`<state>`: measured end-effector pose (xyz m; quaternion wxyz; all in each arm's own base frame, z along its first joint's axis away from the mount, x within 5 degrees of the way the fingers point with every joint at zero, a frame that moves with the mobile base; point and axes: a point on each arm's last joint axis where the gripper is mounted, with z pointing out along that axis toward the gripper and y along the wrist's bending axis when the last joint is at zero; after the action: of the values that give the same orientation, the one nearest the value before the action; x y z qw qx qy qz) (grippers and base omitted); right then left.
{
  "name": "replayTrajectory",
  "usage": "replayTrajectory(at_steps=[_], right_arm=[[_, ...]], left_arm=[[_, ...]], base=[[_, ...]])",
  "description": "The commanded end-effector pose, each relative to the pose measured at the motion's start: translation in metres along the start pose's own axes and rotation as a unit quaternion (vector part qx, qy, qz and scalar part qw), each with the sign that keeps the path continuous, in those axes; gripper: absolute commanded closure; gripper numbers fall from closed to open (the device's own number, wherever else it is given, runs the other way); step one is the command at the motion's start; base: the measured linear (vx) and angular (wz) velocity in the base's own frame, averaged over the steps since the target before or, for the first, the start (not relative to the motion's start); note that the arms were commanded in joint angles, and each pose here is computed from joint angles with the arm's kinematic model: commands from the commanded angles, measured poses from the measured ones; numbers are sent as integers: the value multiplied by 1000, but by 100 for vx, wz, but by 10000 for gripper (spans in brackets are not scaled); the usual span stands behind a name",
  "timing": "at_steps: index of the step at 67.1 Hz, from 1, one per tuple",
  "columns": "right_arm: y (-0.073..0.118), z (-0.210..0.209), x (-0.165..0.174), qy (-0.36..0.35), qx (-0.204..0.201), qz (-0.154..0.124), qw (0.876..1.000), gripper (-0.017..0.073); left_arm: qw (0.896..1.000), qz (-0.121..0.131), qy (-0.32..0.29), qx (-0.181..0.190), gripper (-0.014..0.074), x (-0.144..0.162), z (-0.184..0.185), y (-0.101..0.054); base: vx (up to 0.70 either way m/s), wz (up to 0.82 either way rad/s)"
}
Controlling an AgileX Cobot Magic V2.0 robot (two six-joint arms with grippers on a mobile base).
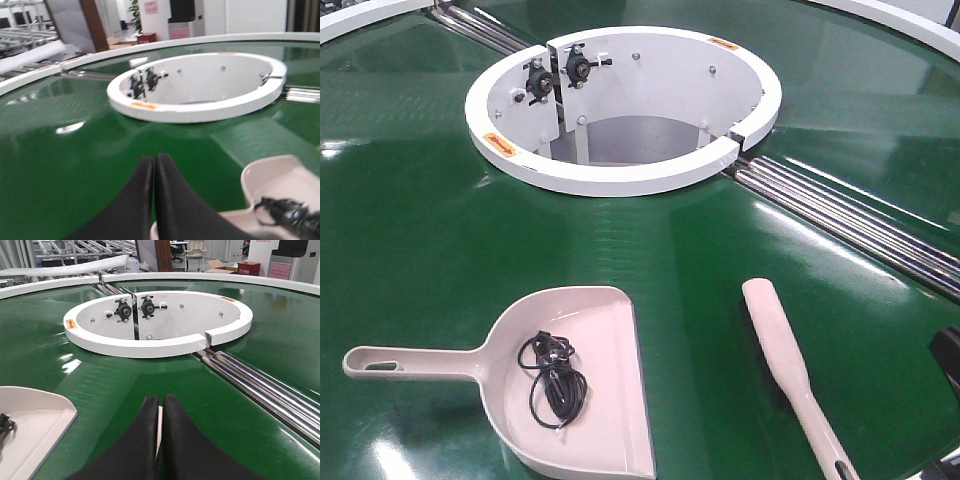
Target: Clean and inspect green conveyor with broom and dustpan
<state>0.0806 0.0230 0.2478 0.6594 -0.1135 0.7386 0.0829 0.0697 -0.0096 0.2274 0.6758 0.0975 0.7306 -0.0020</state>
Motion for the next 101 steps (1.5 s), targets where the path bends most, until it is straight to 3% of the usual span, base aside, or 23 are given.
replayTrajectory(at_steps=[1,8,11,101], right_arm=[[-1,-1,-16,-50,7,-3,999,565],[-1,-1,-16,-50,7,-3,999,565],[-1,-1,-16,-48,7,-3,999,565],[-3,-1,-20,-70,17,-12,997,565]], left_arm=[[998,-10,-54,-34,617,8,-8,2],[993,-14,-93,-73,617,28,-13,3],[994,-15,-80,-79,617,29,-12,4],[995,-15,-61,-76,617,33,-12,4]], base=[[0,0],[0,0],[0,0],[0,0]])
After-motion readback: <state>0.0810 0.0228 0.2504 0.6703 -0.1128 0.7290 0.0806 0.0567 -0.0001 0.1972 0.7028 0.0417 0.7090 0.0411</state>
